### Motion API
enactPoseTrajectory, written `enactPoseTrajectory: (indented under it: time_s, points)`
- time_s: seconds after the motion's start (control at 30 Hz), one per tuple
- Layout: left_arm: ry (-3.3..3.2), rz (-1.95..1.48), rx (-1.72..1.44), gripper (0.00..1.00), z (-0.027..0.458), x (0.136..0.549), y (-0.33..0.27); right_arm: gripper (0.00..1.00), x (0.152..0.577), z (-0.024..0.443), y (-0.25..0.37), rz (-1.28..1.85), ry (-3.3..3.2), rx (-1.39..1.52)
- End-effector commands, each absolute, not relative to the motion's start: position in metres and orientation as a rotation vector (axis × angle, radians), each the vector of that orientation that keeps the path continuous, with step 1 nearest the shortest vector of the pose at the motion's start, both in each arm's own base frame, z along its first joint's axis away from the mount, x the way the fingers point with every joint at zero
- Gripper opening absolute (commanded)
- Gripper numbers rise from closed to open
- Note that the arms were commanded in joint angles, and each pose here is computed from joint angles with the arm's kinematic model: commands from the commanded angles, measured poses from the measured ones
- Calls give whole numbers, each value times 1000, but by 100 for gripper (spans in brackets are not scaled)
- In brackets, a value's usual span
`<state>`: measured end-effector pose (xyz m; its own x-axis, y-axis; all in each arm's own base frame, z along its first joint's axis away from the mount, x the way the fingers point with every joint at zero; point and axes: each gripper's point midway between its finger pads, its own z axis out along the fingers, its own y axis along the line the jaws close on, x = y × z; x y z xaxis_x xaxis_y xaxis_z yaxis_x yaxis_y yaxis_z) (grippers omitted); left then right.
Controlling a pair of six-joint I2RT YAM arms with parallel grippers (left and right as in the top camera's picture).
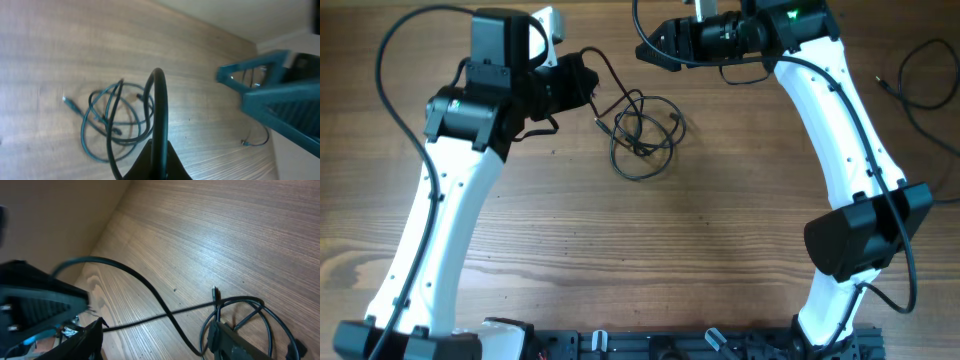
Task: Untangle cables
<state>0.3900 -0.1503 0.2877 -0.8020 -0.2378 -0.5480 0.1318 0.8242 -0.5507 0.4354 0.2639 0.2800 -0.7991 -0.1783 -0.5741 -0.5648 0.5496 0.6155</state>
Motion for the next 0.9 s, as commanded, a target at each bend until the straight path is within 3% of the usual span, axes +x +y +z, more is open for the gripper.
enactPoseTrajectory:
  time_s: [0.0, 0.27, 0.87]
  points:
    - [2205, -756, 116, 4, 337, 377, -153, 68, 441, 271, 264, 1147, 2359, -582]
    - [2022, -811, 80, 4, 391, 370, -152, 68, 442, 280, 269, 1184, 2302, -611]
    - [2162, -810, 37, 4, 354, 374, -154, 69, 440, 278, 268, 1189, 2321, -604]
